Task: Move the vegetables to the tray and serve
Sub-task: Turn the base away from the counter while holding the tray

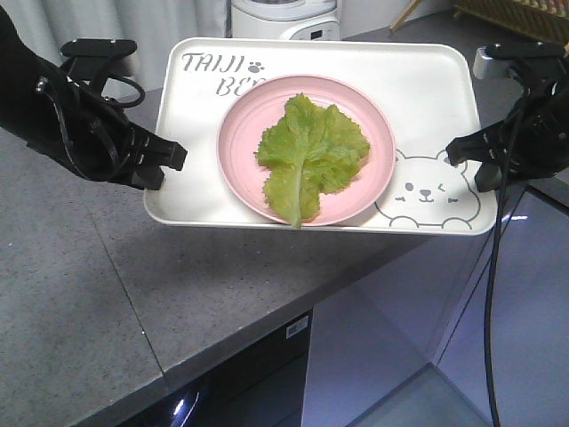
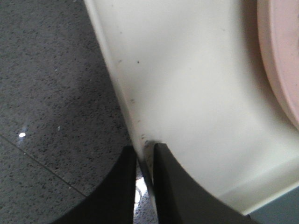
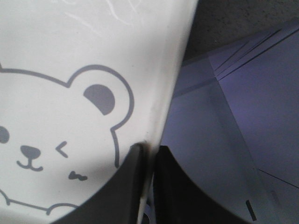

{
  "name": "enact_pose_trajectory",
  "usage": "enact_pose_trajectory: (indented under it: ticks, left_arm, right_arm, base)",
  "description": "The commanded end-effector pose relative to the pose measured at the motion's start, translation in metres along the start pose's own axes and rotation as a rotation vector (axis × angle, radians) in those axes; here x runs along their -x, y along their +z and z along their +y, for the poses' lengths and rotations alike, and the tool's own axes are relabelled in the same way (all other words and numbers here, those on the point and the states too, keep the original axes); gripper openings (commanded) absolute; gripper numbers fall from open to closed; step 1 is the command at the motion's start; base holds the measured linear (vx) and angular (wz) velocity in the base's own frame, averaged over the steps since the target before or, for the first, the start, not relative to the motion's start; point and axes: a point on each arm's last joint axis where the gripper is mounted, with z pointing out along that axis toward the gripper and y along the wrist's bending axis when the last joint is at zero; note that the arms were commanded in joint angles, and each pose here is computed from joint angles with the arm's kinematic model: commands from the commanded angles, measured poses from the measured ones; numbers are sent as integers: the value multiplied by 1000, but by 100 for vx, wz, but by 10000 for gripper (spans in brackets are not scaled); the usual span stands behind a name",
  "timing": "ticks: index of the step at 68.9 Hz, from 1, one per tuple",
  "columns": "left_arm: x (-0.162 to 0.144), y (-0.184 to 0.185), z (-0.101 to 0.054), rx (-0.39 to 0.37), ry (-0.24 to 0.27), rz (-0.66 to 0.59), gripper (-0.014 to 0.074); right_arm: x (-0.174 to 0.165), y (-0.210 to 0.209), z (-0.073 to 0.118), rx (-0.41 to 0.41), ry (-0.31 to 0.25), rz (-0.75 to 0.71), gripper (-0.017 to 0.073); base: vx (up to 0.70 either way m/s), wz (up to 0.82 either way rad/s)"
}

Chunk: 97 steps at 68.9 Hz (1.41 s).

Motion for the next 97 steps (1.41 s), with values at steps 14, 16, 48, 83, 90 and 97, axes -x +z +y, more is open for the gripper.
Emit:
enact_pose_trajectory:
  ticks: [14, 16, 48, 83, 90, 97]
  left_arm:
    - [14, -27, -30, -186, -30, -187, -6]
    - [14, -27, -30, -186, -30, -187, -6]
    - [14, -27, -30, -186, -30, -187, -6]
    - [14, -27, -30, -186, -31, -187, -6]
    - [14, -27, -30, -186, -31, -187, -6]
    - [14, -27, -30, -186, -31, -187, -6]
  right_arm:
    - [9, -27, 27, 173, 7, -156, -8]
    - [9, -27, 27, 173, 7, -156, -8]
    - [9, -27, 27, 173, 7, -156, -8]
    - [9, -27, 27, 173, 7, -156, -8]
    - [9, -27, 27, 173, 7, -156, -8]
    - [9, -27, 27, 173, 7, -156, -8]
  base:
    - [-1, -25]
    - [-1, -25]
    - [-2, -27]
    - [-1, -25]
    - [-1, -23]
    - [-1, -23]
